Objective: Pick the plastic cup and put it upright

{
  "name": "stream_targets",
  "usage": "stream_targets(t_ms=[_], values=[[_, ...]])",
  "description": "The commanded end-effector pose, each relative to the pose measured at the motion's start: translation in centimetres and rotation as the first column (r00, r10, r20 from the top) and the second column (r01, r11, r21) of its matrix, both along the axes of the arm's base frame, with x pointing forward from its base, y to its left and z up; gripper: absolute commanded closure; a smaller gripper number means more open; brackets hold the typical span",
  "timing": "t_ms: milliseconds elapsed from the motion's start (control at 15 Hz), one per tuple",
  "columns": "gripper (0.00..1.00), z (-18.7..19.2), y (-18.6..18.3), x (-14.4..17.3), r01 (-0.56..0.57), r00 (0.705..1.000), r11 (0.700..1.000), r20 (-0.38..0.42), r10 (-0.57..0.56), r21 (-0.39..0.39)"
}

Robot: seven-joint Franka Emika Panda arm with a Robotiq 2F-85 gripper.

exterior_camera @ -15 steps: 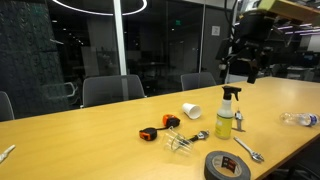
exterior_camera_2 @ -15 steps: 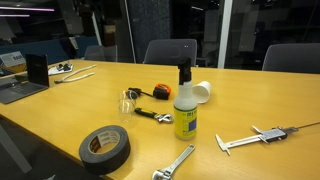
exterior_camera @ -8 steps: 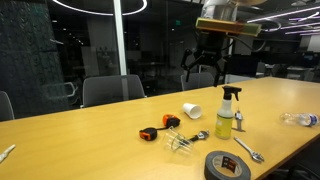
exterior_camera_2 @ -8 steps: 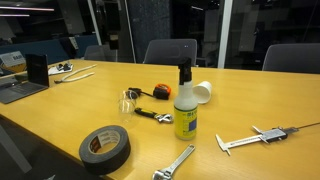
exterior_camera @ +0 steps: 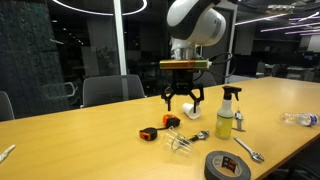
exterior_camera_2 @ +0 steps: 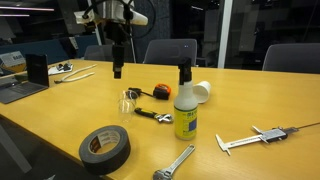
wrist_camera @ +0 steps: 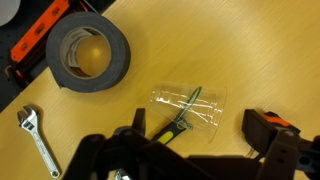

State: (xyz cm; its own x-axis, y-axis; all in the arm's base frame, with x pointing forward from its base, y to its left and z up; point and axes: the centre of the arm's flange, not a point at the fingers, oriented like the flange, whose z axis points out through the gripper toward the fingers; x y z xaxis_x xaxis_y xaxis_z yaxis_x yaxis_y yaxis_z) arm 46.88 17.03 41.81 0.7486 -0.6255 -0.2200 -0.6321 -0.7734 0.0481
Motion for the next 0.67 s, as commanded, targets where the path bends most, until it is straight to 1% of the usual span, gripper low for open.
stream_targets(t_ms=[0,333,600], values=[[0.00,-2.0,0.8,3.2,0.077,0.997,0.997,-0.020,-0.077,-0.012],[0.00,-4.4,-1.0,3.9,0.187,0.982,0.982,0.001,-0.187,-0.007],[0.00,-6.2,-2.1,3.6,0.258,0.966,0.966,0.001,-0.258,0.002]])
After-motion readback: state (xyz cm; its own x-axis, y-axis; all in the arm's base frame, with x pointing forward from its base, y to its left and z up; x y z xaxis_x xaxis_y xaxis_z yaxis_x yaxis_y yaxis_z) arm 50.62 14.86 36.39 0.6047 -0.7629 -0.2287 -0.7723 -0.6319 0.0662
